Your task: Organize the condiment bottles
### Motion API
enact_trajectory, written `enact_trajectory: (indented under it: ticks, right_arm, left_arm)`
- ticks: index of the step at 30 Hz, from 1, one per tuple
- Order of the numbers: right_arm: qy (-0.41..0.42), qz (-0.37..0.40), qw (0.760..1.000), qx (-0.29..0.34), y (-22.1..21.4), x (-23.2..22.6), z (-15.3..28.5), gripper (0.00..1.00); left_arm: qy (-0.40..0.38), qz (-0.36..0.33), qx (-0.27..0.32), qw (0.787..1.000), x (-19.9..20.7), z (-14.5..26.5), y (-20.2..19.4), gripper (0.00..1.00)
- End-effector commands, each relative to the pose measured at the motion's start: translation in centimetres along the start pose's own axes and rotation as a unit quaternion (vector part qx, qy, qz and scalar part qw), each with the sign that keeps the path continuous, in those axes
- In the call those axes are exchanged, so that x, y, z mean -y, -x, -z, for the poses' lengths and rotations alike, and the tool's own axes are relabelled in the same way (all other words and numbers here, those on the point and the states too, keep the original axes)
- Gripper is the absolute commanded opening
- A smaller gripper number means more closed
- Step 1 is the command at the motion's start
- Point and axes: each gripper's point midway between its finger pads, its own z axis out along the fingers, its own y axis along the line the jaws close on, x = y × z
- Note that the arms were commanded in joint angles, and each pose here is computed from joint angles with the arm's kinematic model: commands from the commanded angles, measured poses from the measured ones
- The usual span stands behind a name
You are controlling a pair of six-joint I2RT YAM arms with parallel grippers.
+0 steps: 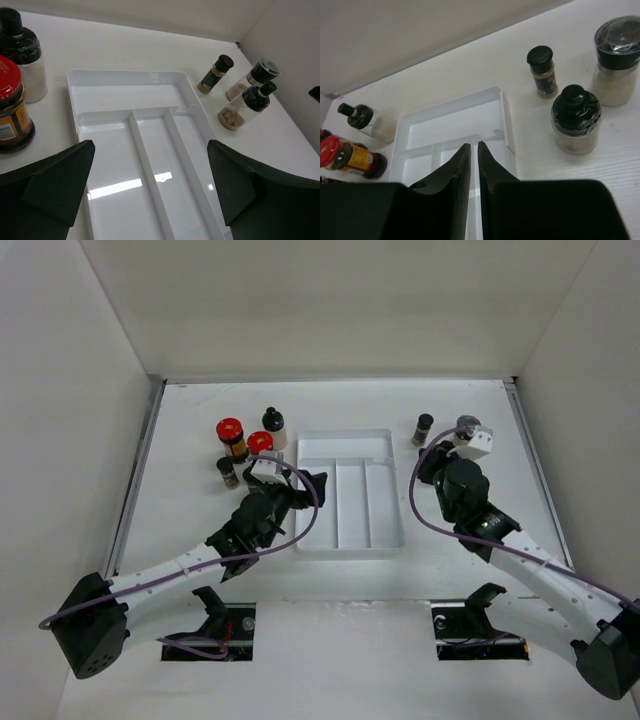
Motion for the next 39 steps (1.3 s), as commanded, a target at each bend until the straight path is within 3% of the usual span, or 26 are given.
enact_trajectory:
  ticks: [1, 2, 3, 6, 8, 11, 16, 19, 30, 35, 39]
  right_arm:
    - [-0.05, 0.015, 0.998, 0.023, 3.0, 1.0, -1.4, 0.19]
    - [-0.062, 0.025, 0.998, 0.02, 3.1, 1.5, -1.9, 0.24]
    - [-0.077, 0.034, 0.996, 0.018, 3.2, 2.0, -2.3, 0.33]
    - [-0.124, 0.059, 0.99, 0.016, 3.5, 4.3, -3.5, 0.6]
    - [-0.148, 0.067, 0.987, 0.013, 3.5, 5.7, -4.1, 0.69]
    - [-0.173, 0.085, 0.981, -0.011, 2.7, 7.4, -5.3, 0.79]
    - [-0.191, 0.098, 0.974, -0.069, -0.4, 9.5, -7.6, 0.89]
    - [-0.184, 0.103, 0.973, -0.094, -2.0, 9.6, -9.0, 0.91]
    - [-0.208, 0.096, 0.969, -0.094, -3.1, 11.3, -11.9, 0.81]
    - [-0.216, 0.099, 0.966, -0.101, -3.7, 11.8, -12.5, 0.7]
    - [-0.219, 0.094, 0.968, -0.08, -2.5, 11.8, -12.0, 0.53]
  left_arm:
    - [-0.032, 0.016, 0.045, 0.998, 1.3, 0.3, 2.2, 1.0]
    - [-0.039, 0.013, 0.04, 0.998, 1.6, 0.3, 1.9, 1.0]
    - [-0.049, 0.013, 0.036, 0.998, 2.0, 0.3, 1.6, 0.93]
    - [-0.073, 0.014, 0.032, 0.997, 2.8, 0.6, 1.1, 0.55]
    - [-0.079, 0.014, 0.031, 0.996, 2.9, 0.7, 0.9, 0.44]
    - [-0.09, 0.013, 0.022, 0.996, 3.2, 0.5, 0.2, 0.44]
    - [-0.093, 0.011, 0.012, 0.996, 3.3, 0.2, -0.9, 0.64]
    - [-0.091, 0.01, 0.007, 0.996, 3.2, 0.0, -1.4, 0.73]
    - [-0.095, 0.013, 0.01, 0.995, 3.3, 0.0, -1.6, 0.72]
    - [-0.088, 0.017, 0.011, 0.996, 2.9, -0.1, -1.5, 0.71]
    - [-0.09, 0.023, 0.024, 0.995, 2.8, 0.4, -0.8, 0.71]
